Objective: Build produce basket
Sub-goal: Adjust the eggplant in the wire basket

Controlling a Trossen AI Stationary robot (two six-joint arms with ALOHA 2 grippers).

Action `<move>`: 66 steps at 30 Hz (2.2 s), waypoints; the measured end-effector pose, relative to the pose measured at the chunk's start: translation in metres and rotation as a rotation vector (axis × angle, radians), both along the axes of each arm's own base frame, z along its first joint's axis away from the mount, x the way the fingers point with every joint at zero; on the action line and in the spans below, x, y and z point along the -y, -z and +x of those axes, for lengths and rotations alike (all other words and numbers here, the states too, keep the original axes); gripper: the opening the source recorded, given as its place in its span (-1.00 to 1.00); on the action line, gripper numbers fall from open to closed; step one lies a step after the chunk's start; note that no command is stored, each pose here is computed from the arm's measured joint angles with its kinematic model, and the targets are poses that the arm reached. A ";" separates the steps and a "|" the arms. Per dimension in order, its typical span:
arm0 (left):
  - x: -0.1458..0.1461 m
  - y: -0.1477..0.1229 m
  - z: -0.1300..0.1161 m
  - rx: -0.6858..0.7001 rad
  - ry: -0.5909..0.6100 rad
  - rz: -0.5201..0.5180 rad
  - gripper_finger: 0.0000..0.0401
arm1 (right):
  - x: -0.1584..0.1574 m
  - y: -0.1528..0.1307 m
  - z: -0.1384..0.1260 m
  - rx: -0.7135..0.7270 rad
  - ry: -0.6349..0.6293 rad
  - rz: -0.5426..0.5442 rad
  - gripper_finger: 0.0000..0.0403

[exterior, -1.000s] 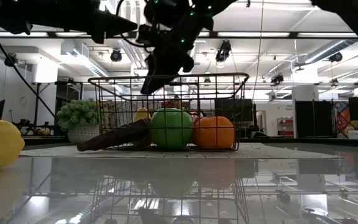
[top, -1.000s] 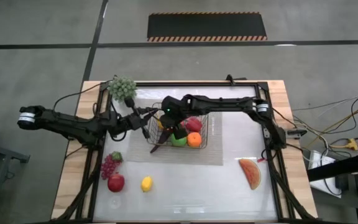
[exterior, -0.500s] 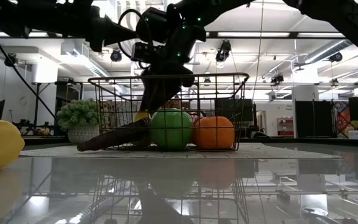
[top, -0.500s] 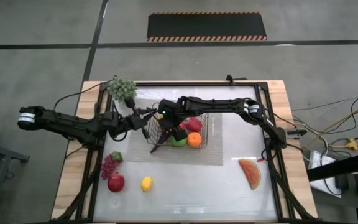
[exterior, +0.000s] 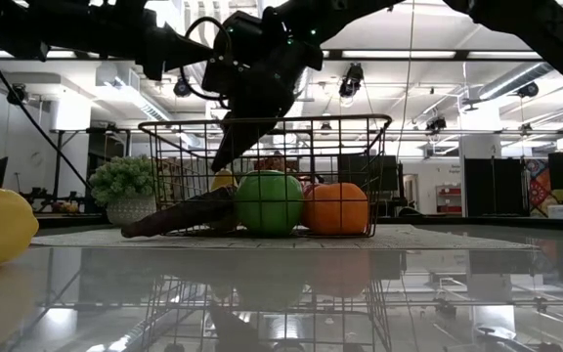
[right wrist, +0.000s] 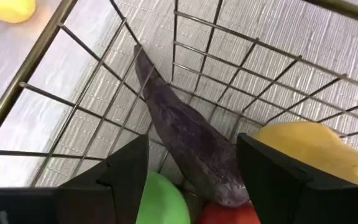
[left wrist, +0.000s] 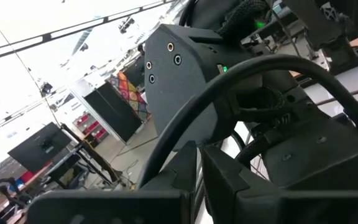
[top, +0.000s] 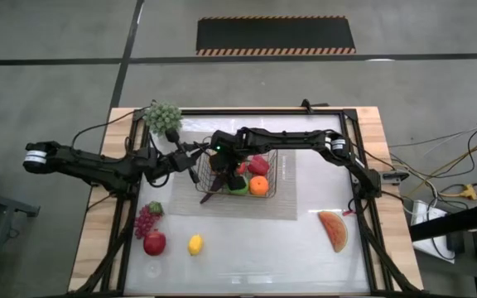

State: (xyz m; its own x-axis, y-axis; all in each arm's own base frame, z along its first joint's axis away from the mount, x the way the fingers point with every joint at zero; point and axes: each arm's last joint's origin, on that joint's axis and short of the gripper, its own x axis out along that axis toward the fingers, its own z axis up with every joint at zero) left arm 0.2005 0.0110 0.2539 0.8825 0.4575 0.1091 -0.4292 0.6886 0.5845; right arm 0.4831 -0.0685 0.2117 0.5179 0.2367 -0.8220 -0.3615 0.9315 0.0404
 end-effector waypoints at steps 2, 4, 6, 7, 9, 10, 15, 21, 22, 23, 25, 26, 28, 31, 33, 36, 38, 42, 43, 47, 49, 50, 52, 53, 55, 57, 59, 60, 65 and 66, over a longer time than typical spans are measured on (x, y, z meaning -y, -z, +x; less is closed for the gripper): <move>0.000 0.000 0.000 0.000 0.000 0.000 -0.95 | 0.000 0.001 0.000 0.002 -0.007 -0.011 0.12; 0.000 0.000 0.000 -0.001 0.000 0.000 -0.95 | 0.001 0.001 0.000 0.003 -0.007 -0.014 0.13; 0.000 0.000 0.000 -0.001 0.000 0.000 -0.95 | 0.002 0.002 0.000 0.005 -0.008 -0.016 0.15; 0.000 0.000 0.000 -0.002 0.000 0.000 -0.95 | 0.003 0.003 0.000 0.005 -0.009 -0.018 0.16; 0.000 0.000 0.000 -0.004 0.000 0.000 -0.95 | 0.004 0.004 0.000 0.003 -0.008 -0.019 0.19; 0.000 0.000 0.000 -0.004 0.000 0.000 -0.95 | 0.005 0.005 -0.001 0.000 -0.006 -0.019 0.20; 0.001 -0.004 0.000 0.028 0.030 0.004 -0.95 | 0.008 0.023 -0.003 -0.028 0.012 -0.007 0.23; 0.001 -0.004 0.000 0.031 0.024 0.003 -0.95 | 0.011 0.031 -0.007 -0.031 0.017 -0.008 0.24; 0.001 -0.004 0.000 0.030 0.023 0.003 -0.95 | 0.011 0.033 -0.007 -0.031 0.018 -0.011 0.23; 0.001 -0.004 0.000 0.030 0.022 0.003 -0.95 | 0.011 0.034 -0.007 -0.032 0.016 -0.012 0.23; 0.001 -0.004 0.000 0.030 0.022 0.003 -0.95 | 0.011 0.035 -0.007 -0.028 0.005 -0.020 0.21; 0.001 -0.004 0.000 0.030 0.022 0.003 -0.95 | 0.011 0.035 -0.007 -0.028 0.003 -0.024 0.20; 0.000 -0.004 0.000 0.030 0.017 0.002 -0.95 | 0.011 0.035 -0.007 -0.029 0.003 -0.039 0.18; 0.000 -0.003 0.000 0.028 0.016 0.002 -0.95 | 0.012 0.034 -0.006 -0.024 0.009 -0.069 0.17; 0.000 -0.003 0.000 0.028 0.016 0.002 -0.95 | 0.012 0.033 -0.006 -0.015 0.007 -0.076 0.17; 0.000 -0.003 0.000 0.029 0.012 0.002 -0.95 | 0.013 0.027 -0.004 -0.004 0.006 -0.086 0.14; 0.000 -0.004 0.000 0.031 0.009 0.001 -0.95 | 0.013 0.016 -0.004 0.008 0.012 -0.089 0.11; 0.001 -0.004 0.000 0.032 0.015 -0.001 -0.95 | 0.012 -0.027 -0.011 0.046 0.013 -0.094 0.03; 0.003 -0.005 0.000 0.040 0.024 -0.015 -0.95 | 0.010 -0.038 -0.015 0.049 0.015 -0.093 0.01; 0.011 -0.017 0.004 0.121 0.156 -0.137 -0.95 | 0.000 -0.078 -0.039 0.033 0.029 -0.068 -0.10; 0.017 -0.017 0.005 0.088 0.263 -0.244 -0.95 | -0.007 -0.099 -0.057 0.023 0.041 -0.054 -0.16; 0.020 -0.015 0.007 0.043 0.298 -0.304 -0.95 | -0.010 -0.111 -0.067 0.025 0.051 -0.046 -0.20; 0.028 -0.014 0.008 -0.061 0.322 -0.437 -0.95 | -0.016 -0.132 -0.086 0.040 0.071 -0.028 -0.27; 0.031 -0.015 0.008 -0.102 0.316 -0.502 -0.95 | -0.019 -0.140 -0.095 0.049 0.080 -0.020 -0.30; 0.038 -0.023 0.008 -0.178 0.291 -0.630 -0.95 | -0.025 -0.151 -0.111 0.069 0.088 -0.010 -0.36; 0.045 -0.030 0.005 -0.274 0.257 -0.745 -0.95 | -0.031 -0.158 -0.124 0.095 0.080 -0.011 -0.41; 0.053 -0.035 0.001 -0.384 0.208 -0.846 -0.95 | -0.037 -0.163 -0.135 0.129 0.071 -0.010 -0.46; 0.056 -0.037 -0.002 -0.438 0.178 -0.889 -0.95 | -0.039 -0.164 -0.139 0.148 0.064 -0.010 -0.47; 0.073 -0.027 -0.015 -0.676 0.041 -1.110 -0.95 | -0.047 -0.162 -0.155 0.213 0.042 -0.018 -0.55; 0.076 -0.022 -0.014 -0.704 0.025 -1.152 -0.95 | -0.048 -0.159 -0.157 0.219 0.040 -0.018 -0.57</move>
